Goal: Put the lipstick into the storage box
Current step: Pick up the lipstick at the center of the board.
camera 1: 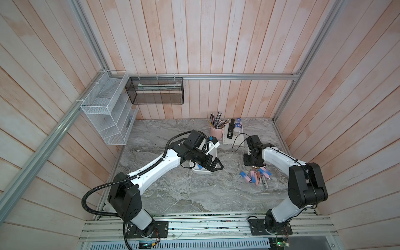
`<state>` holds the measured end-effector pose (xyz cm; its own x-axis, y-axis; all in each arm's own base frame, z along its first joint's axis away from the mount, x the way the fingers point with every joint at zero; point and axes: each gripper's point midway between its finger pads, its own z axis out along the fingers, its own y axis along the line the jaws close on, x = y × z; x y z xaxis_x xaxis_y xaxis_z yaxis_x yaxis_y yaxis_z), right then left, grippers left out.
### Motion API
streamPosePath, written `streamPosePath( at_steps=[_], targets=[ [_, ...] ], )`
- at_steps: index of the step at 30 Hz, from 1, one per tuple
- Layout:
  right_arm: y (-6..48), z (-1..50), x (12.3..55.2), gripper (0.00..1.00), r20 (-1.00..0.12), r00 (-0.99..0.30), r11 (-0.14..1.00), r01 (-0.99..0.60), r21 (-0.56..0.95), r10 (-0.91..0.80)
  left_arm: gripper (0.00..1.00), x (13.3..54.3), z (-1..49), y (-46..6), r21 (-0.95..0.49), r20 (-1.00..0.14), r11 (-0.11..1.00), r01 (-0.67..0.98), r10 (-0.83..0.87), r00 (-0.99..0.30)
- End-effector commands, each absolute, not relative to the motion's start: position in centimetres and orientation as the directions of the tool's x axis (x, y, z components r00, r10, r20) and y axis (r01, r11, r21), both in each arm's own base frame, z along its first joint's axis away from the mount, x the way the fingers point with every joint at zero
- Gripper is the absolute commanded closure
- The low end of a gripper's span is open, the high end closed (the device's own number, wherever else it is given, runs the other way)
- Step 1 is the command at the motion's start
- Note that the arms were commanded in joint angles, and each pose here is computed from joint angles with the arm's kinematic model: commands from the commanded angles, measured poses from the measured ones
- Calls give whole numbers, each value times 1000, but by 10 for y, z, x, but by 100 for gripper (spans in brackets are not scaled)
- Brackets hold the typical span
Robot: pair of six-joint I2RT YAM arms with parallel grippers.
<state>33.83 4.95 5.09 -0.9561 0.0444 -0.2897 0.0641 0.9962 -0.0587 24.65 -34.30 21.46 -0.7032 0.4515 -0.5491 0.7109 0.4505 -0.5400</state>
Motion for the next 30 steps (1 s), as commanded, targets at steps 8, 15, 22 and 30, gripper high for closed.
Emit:
streamPosePath(
  at_steps=[8,15,22,30],
  targets=[
    [39,30,346,60,-249,-968,997,38,-72,19,0,249,212,-341,-515,-552,472,715,456,-698],
    [42,20,345,67,-227,-974,998,32,-52,19,0,254,208,-341,-505,-546,493,709,454,-704],
    [41,17,346,79,-215,-976,997,36,-62,22,0,262,205,-338,-477,-543,533,699,446,-711],
    [53,60,362,81,-291,-956,999,48,-21,40,0,266,204,-334,-458,-545,559,691,438,-715]
  ],
)
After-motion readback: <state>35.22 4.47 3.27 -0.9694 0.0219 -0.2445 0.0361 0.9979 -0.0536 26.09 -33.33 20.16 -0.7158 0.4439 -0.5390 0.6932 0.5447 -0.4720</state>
